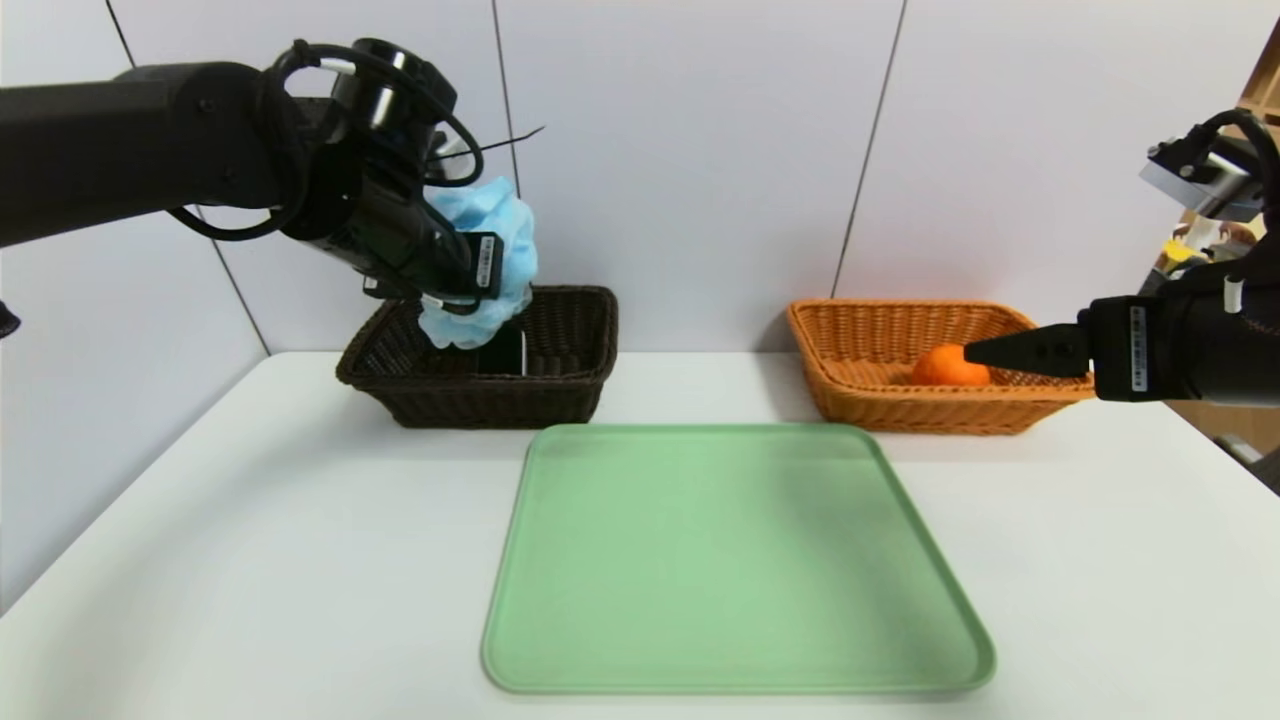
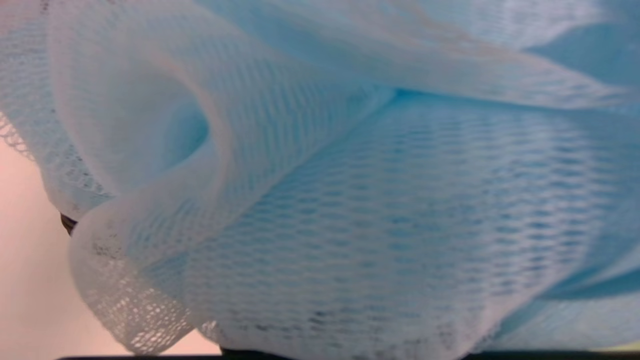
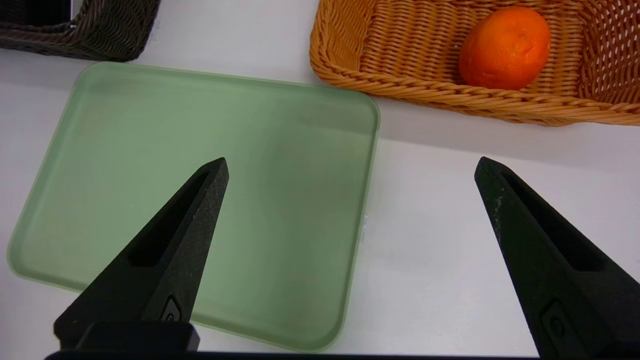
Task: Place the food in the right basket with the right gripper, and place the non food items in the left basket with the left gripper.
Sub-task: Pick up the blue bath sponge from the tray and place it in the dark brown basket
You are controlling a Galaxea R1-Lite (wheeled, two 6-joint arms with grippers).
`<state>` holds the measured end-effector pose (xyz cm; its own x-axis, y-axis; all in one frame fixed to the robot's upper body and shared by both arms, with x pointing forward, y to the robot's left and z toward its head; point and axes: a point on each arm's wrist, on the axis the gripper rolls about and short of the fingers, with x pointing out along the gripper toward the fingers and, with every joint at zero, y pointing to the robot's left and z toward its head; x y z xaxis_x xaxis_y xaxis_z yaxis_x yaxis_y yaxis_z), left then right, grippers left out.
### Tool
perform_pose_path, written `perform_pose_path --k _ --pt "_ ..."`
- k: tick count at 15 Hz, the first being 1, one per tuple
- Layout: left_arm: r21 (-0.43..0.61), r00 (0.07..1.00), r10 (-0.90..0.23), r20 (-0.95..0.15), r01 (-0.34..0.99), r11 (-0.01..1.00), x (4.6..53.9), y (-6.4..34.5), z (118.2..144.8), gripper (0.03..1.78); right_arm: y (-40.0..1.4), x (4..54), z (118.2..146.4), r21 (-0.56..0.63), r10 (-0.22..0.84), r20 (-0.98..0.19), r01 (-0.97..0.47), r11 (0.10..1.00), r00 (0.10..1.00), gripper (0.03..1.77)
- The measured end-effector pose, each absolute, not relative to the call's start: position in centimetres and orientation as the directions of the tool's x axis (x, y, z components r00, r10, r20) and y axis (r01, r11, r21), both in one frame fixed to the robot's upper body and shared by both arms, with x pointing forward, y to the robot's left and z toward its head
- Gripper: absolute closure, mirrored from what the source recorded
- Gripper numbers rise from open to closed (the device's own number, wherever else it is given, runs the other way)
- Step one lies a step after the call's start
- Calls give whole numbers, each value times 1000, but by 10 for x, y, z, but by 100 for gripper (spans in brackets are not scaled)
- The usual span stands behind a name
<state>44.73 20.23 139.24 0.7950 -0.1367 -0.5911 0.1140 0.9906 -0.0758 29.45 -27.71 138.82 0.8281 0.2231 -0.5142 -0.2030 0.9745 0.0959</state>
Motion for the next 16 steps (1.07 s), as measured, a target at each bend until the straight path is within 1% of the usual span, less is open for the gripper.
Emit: perform_pose_path --k 2,7,9,11,14,16 --pt "-74 793 -118 -598 92 993 462 206 1381 127 -278 293 1389 100 222 -515 -199 975 828 10" --pt "-66 782 -82 -618 53 996 483 215 1360 130 -280 289 1390 108 219 -507 -190 976 834 10" --pt "-67 784 -78 -616 46 997 488 216 1356 103 -281 287 1391 109 216 -504 -187 976 836 10" --pt "-66 784 -73 -616 41 997 491 218 1353 82 -282 287 1391 109 216 -503 -187 976 837 10" --pt "-66 784 -68 -618 34 997 494 220 1351 59 -282 287 1391 108 215 -502 -186 977 838 10" --pt "-66 781 -66 -621 32 997 495 220 1350 48 -282 287 1391 109 215 -502 -185 977 838 10"
